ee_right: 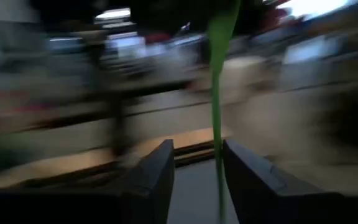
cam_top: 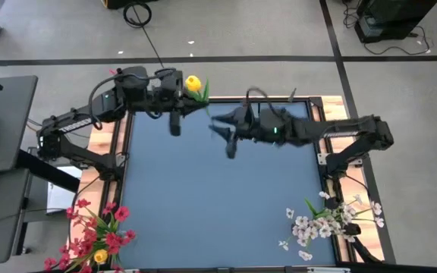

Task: Sort flowers into vase by color
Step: Put the yellow tulip into the transparent vase

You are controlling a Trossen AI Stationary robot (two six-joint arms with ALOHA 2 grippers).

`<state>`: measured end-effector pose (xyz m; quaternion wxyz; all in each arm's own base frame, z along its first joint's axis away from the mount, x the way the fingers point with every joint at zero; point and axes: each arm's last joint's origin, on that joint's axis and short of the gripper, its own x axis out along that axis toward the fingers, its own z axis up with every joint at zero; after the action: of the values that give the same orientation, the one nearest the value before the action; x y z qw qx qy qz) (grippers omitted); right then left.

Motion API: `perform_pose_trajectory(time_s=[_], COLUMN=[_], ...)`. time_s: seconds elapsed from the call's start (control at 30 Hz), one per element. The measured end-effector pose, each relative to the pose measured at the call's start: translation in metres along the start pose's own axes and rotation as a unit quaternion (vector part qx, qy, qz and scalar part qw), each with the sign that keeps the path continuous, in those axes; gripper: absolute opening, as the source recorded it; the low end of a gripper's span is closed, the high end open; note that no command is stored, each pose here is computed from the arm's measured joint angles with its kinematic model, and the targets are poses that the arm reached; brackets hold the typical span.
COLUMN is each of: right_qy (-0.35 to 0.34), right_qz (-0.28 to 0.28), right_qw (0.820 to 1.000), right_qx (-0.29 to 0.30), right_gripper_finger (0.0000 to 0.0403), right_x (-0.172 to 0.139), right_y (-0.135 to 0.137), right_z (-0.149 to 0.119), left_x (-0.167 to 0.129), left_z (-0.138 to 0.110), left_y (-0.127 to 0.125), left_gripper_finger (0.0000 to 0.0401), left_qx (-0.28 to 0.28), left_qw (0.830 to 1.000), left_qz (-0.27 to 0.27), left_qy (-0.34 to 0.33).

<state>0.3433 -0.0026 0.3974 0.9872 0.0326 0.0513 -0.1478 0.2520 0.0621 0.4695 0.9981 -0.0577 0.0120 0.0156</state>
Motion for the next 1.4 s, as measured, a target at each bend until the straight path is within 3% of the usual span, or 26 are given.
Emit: perform_pose_trajectory(time_s=[0.07,0.13,0.27,0.43,0.57,0.73,0.83,1.0,1.2,1.3,1.4], right_qy=[0.024,0.041,0.061,0.050,0.065,0.084,0.094,0.137,0.161,0.156,0.142], right_qz=[0.118,0.189,0.254,0.350,0.357,0.351,0.345,0.342,0.336,0.334,0.333], right_qw=[0.991,0.978,0.961,0.928,0.921,0.915,0.911,0.885,0.872,0.877,0.893], right_qx=[0.051,0.082,0.092,0.116,0.144,0.178,0.206,0.285,0.317,0.307,0.267], right_gripper_finger=[0.0154,0.0156,0.0154,0.0139,0.0100,0.0015,0.0014,0.0008,0.0008,0.0021,0.0065], right_x=[0.002,0.004,0.012,0.022,0.032,0.038,0.039,0.043,0.043,0.043,0.043], right_y=[-0.013,-0.023,-0.029,-0.023,-0.021,-0.021,-0.021,-0.028,-0.032,-0.032,-0.030], right_z=[0.001,0.002,-0.004,-0.006,-0.014,-0.020,-0.020,-0.024,-0.026,-0.026,-0.027], left_x=[-0.003,-0.001,0.006,0.010,0.011,0.011,0.011,0.011,0.011,0.011,0.008], left_z=[0.001,0.001,-0.004,-0.005,-0.007,-0.007,-0.007,-0.008,-0.009,-0.009,-0.007], left_y=[0.001,0.002,0.001,-0.001,0.000,0.000,0.000,0.000,0.000,0.000,0.000], left_gripper_finger=[0.0009,0.0009,0.0009,0.0010,0.0011,0.0012,0.0012,0.0013,0.0013,0.0013,0.0013], left_qx=[-0.020,-0.036,-0.063,-0.069,-0.075,-0.074,-0.074,-0.071,-0.072,-0.073,-0.072], left_qw=[0.997,0.992,0.981,0.980,0.979,0.980,0.980,0.980,0.980,0.980,0.981], left_qz=[-0.070,-0.124,-0.178,-0.186,-0.184,-0.183,-0.183,-0.182,-0.180,-0.178,-0.174], left_qy=[0.006,0.010,0.031,0.034,0.040,0.040,0.040,0.042,0.047,0.048,0.044])
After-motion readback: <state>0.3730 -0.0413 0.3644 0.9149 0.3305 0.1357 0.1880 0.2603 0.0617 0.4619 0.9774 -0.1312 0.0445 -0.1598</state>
